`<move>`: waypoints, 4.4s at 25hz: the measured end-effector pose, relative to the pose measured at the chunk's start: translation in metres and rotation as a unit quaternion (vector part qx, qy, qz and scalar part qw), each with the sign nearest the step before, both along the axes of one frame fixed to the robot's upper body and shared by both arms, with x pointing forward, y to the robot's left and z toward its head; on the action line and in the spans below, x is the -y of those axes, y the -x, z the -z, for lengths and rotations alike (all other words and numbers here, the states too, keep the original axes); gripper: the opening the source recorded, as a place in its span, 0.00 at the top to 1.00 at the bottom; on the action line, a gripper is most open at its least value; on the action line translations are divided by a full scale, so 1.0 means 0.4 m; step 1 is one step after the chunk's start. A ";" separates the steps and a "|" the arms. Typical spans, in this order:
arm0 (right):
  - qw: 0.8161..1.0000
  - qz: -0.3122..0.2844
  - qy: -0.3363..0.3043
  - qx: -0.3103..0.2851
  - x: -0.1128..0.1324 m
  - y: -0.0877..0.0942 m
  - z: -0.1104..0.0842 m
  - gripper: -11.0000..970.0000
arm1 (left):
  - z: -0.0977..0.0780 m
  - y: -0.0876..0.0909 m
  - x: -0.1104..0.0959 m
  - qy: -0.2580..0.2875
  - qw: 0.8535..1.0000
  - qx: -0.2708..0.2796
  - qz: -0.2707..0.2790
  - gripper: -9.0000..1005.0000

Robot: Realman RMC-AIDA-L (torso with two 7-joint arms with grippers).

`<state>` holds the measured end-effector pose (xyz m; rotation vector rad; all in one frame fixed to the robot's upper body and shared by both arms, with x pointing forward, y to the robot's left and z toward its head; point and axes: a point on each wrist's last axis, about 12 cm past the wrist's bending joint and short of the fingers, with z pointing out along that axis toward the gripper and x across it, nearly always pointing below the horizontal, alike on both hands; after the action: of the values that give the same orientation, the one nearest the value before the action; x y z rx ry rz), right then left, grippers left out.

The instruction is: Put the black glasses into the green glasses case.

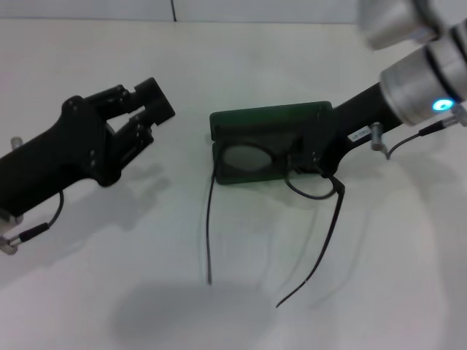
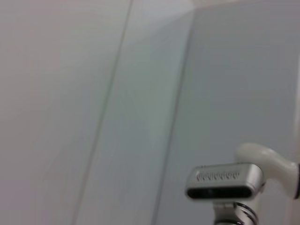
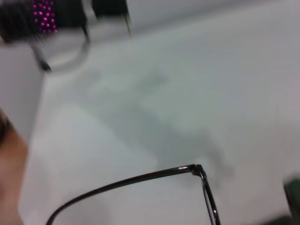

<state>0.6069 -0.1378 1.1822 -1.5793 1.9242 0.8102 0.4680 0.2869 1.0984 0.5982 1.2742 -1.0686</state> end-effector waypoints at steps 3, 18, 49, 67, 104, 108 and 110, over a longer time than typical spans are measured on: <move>0.997 0.000 -0.077 0.025 0.036 0.032 -0.010 0.94 | -0.013 0.006 0.012 0.004 0.999 0.018 0.036 0.72; 0.959 -0.002 -0.281 0.035 0.088 0.075 0.005 0.94 | -0.038 -0.044 0.139 0.033 0.981 0.050 0.186 0.97; 0.927 -0.002 -0.368 0.077 0.170 0.067 -0.052 0.94 | 0.003 -0.036 0.117 0.017 0.987 0.035 0.157 0.98; 0.924 -0.036 -0.357 0.131 -0.012 0.003 -0.027 0.94 | 0.012 -0.054 0.226 0.033 0.979 0.044 0.198 0.97; 0.922 -0.018 -0.365 0.126 -0.003 0.035 0.031 0.94 | 0.027 -0.041 0.188 0.067 0.988 0.016 0.136 0.96; 0.930 -0.029 -0.346 0.119 -0.020 0.042 0.047 0.94 | 0.025 -0.045 0.188 0.074 0.988 0.012 0.132 0.96; 0.932 -0.034 -0.341 0.116 -0.025 0.046 0.052 0.94 | 0.025 -0.048 0.187 0.077 0.989 0.007 0.127 0.96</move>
<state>0.5887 -0.1278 1.1615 -1.2355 1.2258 1.1110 0.4873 0.2123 1.0885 0.6606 1.1111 -1.3575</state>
